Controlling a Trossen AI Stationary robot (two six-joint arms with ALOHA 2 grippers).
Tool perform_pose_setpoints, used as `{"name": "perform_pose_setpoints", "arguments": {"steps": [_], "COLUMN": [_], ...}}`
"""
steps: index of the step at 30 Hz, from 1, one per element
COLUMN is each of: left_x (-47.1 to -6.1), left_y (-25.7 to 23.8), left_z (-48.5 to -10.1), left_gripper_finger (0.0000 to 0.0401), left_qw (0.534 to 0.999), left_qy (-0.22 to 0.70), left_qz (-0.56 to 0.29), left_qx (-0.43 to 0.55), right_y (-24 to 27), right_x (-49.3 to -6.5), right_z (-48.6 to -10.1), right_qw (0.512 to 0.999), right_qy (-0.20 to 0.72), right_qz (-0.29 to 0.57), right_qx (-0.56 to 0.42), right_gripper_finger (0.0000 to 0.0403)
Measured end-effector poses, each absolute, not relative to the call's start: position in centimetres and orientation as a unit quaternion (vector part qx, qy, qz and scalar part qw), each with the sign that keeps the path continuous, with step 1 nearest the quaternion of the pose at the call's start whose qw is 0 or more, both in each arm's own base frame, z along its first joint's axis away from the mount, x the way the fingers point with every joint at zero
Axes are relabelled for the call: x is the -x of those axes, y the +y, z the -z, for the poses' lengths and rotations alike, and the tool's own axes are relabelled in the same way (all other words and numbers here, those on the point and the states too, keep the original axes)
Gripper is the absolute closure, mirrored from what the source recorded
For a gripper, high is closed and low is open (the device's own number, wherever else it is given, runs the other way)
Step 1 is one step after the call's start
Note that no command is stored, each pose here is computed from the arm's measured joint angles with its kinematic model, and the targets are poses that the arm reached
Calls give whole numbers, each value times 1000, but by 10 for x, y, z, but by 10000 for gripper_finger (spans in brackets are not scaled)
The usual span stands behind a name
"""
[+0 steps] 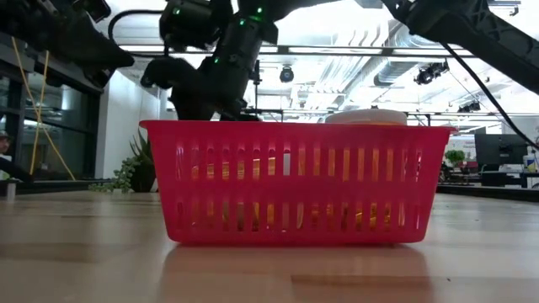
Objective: Pick and place pill bottles into a basket
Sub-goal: Put the orange pill bottle into the red bin
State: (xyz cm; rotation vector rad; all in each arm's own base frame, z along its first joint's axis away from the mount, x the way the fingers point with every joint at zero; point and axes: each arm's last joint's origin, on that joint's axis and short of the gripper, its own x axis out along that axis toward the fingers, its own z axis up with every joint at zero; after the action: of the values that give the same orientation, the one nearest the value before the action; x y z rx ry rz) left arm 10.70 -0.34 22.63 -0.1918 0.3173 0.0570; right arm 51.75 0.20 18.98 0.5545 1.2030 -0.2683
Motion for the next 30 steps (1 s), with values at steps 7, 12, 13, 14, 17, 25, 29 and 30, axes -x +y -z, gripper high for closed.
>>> {"name": "perform_pose_setpoints", "arguments": {"steps": [7, 12, 13, 14, 17, 25, 29, 30], "left_x": [-107, -107, -107, -107, -107, -107, -107, -107], "left_y": [-3, -3, -3, -3, -3, -3, -3, -3], "left_z": [-226, -226, -226, -226, -226, -226, -226, -226], "left_gripper_finger": [341, 341, 341, 341, 341, 341, 341, 341], "left_qw": [982, 982, 982, 982, 982, 982, 982, 982], "left_qy": [159, 161, 161, 161, 161, 161, 161, 161], "left_qz": [-29, -29, -29, -29, -29, -31, -31, -31], "left_qx": [95, 95, 95, 95, 95, 94, 94, 94], "right_y": [21, 46, 51, 57, 77, 131, 149, 152], "right_x": [-504, -493, -490, -488, -481, -465, -457, -456], "right_z": [-218, -240, -243, -247, -258, -262, -260, -260], "right_qw": [780, 787, 786, 786, 788, 780, 781, 782], "right_qy": [563, 560, 562, 561, 559, 570, 569, 567], "right_qz": [119, 119, 119, 118, 110, 100, 124, 126], "right_qx": [-244, -229, -230, -232, -233, -238, -225, -227], "right_gripper_finger": [210, 200, 197, 195, 201, 202, 187, 188]}}
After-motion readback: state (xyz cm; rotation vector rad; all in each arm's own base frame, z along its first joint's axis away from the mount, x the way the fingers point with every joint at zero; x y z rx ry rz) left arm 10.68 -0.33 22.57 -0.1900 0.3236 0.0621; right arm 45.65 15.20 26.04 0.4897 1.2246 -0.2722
